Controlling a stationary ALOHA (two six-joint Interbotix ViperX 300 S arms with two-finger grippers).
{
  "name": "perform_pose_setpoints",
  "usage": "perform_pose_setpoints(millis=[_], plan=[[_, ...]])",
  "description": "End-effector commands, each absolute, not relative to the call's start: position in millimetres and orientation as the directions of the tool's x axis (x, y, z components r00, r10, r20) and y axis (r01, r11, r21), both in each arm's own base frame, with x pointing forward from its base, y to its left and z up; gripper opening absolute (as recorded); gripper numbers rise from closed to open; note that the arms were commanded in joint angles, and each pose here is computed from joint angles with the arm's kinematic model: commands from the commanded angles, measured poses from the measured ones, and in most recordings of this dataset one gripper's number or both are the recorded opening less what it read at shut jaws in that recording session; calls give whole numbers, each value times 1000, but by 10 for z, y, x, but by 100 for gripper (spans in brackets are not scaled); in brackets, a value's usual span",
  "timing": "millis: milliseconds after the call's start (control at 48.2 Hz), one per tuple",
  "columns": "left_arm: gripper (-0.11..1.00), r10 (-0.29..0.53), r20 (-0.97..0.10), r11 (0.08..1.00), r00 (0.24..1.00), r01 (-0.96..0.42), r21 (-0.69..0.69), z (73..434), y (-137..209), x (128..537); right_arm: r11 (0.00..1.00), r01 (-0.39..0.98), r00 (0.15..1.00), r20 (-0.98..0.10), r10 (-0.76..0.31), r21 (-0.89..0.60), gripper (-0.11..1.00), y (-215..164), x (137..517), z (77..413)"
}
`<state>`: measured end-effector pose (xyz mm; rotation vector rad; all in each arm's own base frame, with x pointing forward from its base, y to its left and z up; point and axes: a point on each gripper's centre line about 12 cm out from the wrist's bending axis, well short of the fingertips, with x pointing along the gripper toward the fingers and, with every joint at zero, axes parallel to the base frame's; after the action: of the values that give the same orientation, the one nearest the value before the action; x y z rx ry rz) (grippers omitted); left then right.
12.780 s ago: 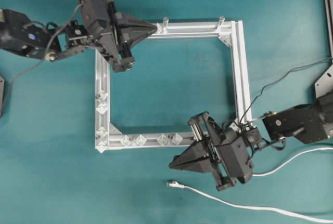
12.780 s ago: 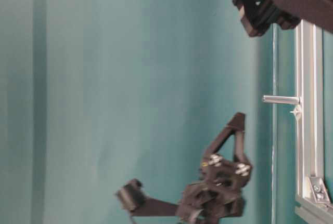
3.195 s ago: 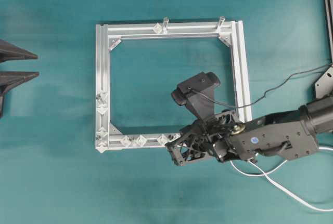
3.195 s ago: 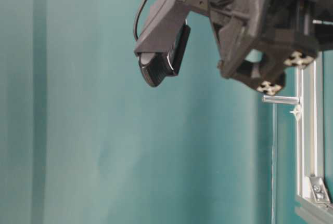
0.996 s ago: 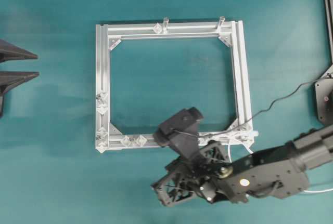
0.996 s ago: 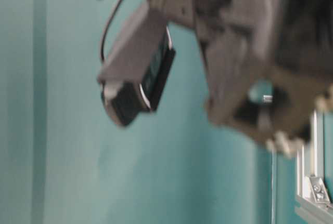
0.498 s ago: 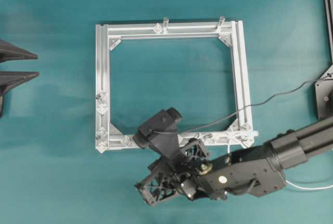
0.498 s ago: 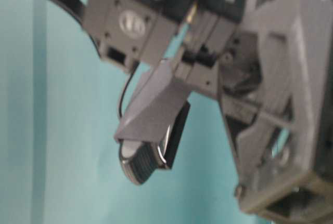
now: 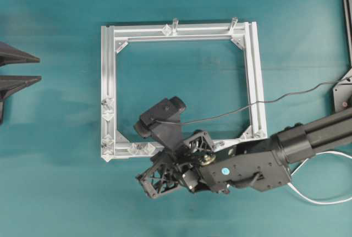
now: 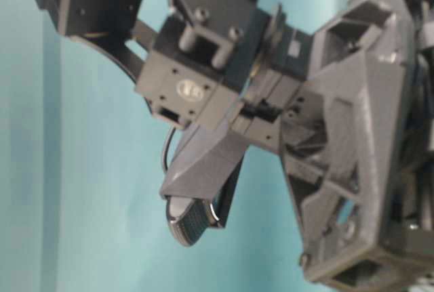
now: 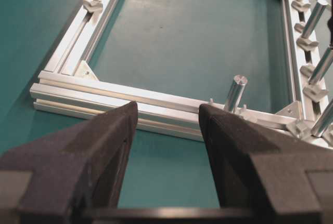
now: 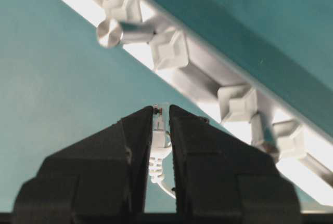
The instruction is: Move the cable alternately left and right between 8 closely spaced pins so it hooks onto each one.
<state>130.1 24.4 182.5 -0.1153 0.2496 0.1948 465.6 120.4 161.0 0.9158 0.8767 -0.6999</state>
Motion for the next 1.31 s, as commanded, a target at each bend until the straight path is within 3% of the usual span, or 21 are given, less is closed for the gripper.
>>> perform_pose_setpoints(millis=[0,1286], plan=[[54,181,-244,973,953,-209,-94,1883,252,1317,433,807,503,-852,-146,402,12,1122,4704,1765],[54,182,-243,973,953,-209,-94,1875,253,1316,449,809,494,-852,-171,379,12,951,4726,1743]])
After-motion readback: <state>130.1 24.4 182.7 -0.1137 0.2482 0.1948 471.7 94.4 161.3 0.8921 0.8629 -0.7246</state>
